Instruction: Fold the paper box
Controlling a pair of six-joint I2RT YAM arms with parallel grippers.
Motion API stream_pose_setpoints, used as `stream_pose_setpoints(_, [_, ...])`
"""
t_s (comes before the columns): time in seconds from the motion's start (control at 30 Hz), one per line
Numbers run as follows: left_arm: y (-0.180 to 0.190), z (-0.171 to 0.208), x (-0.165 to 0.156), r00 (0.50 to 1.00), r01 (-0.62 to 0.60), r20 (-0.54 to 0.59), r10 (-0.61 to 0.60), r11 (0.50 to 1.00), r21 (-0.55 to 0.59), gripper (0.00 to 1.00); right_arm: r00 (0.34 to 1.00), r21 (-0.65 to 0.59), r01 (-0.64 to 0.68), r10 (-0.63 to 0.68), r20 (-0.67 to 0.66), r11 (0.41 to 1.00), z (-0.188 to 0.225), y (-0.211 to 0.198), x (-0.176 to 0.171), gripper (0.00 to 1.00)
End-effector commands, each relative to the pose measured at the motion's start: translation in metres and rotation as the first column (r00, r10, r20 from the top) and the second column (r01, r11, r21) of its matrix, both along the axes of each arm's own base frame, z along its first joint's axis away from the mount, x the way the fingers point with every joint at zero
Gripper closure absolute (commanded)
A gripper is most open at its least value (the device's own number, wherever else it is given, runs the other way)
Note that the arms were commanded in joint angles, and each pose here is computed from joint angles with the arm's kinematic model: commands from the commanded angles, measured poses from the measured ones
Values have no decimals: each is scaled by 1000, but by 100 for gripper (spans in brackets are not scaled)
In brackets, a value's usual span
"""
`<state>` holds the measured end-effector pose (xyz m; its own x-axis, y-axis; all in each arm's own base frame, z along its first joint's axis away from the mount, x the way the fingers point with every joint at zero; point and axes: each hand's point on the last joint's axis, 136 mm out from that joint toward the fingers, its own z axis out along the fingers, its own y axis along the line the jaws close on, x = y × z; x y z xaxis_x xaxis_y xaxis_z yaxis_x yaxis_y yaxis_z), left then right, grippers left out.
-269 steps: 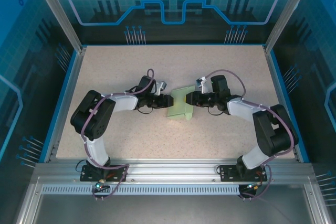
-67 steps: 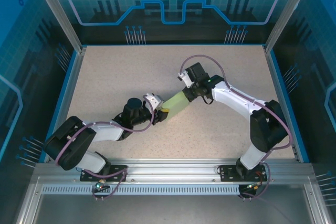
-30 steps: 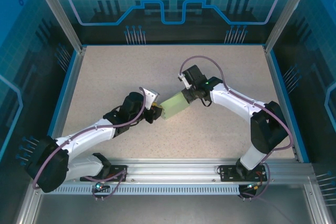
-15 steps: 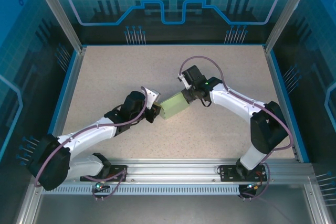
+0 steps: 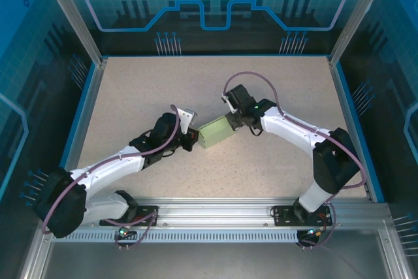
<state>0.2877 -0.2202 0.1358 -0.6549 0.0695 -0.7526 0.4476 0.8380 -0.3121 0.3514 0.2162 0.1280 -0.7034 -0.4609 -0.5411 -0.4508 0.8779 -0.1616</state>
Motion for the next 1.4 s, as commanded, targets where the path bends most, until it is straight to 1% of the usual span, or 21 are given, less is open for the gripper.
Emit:
stream_pose_setpoints(0.0, [-9,28,6,997,-75,-25,72,988,-134,100,999,22,-27,27,-35,999,-4,10,-20,94])
stream_pose_setpoints(0.17, [-11,32,10,988,-147,-84,132,967,-207,100,999,29,-25,26,-38,999,-5,10,-24,94])
stream_pose_setpoints(0.33, [-12,36,15,975,-209,-134,180,943,-257,100,999,29,-24,25,-40,999,-6,10,-26,94])
stream_pose_setpoints(0.53, [-15,43,17,968,-237,-161,195,922,-307,100,998,29,-27,29,-47,999,-9,10,-29,94])
stream_pose_setpoints(0.73, [-14,34,19,955,-276,-200,222,909,-313,100,998,29,-30,31,-48,999,-10,11,-30,94])
stream_pose_setpoints(0.9, [-11,24,20,938,-327,-229,261,887,-327,100,998,35,-36,37,-47,999,-10,14,-31,94])
stream_pose_setpoints(1.03, [-12,20,20,932,-344,-237,274,876,-339,100,998,36,-39,41,-47,999,-10,16,-33,94])
stream_pose_setpoints(1.37, [-15,8,16,928,-353,-229,293,887,-297,100,998,34,-41,43,-54,999,-14,19,-36,94])
